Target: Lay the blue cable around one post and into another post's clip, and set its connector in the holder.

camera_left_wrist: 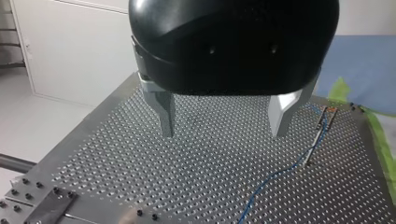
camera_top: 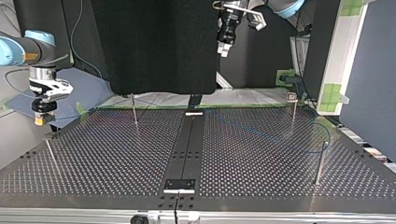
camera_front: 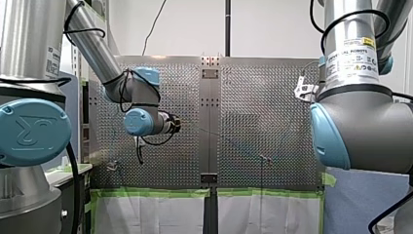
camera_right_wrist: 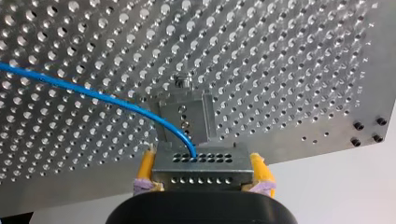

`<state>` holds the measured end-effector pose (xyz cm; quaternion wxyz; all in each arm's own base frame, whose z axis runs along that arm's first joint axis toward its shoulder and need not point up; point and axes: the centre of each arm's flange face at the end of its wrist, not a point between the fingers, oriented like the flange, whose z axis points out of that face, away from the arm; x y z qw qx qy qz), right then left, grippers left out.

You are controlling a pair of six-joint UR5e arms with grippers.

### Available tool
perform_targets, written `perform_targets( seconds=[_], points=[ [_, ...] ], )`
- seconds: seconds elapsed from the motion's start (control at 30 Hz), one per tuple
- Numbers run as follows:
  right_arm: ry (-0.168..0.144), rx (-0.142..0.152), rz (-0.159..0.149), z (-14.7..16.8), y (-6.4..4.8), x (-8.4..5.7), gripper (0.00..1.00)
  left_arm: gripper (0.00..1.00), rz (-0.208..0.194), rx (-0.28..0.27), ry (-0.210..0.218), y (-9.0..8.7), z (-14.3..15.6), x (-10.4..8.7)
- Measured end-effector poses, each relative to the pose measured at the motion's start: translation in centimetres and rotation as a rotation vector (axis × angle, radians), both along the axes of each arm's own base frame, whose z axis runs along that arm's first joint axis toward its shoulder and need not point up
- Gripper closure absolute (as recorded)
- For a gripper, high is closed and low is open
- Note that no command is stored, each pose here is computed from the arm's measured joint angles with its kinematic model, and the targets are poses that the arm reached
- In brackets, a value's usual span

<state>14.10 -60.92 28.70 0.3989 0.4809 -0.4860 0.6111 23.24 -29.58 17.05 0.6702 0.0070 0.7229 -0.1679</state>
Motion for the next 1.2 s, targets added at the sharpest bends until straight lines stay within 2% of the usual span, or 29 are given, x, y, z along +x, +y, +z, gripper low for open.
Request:
perform_targets(
  seconds=[0.23,0.47,0.67,0.83,0.93,1.2],
  points=[
    [0.012,0.005,0.004,-1.2,-1.2,-0.5,1.00,0.00,0.006,0.010,0.007,0.2,-0.1,0.1],
    [0.018,-0.011,0.006,-0.5,-2.3,-0.7,1.00,0.00,0.017,0.017,0.018,0.5,-0.2,0.2],
    [0.040,-0.014,0.005,0.2,-2.8,-1.0,1.00,0.00,0.031,0.017,0.020,0.7,-0.2,0.4],
    [0.045,-0.015,0.010,0.2,-3.1,-1.4,1.00,0.00,0.038,0.015,0.021,0.9,-0.2,0.6],
    [0.048,-0.014,0.018,0.1,-3.1,-1.7,1.00,0.00,0.041,0.016,0.023,1.0,-0.2,0.6],
    [0.053,-0.015,0.063,-0.1,-3.5,-1.7,1.00,0.00,0.045,0.018,0.025,1.1,-0.2,0.7]
  ],
)
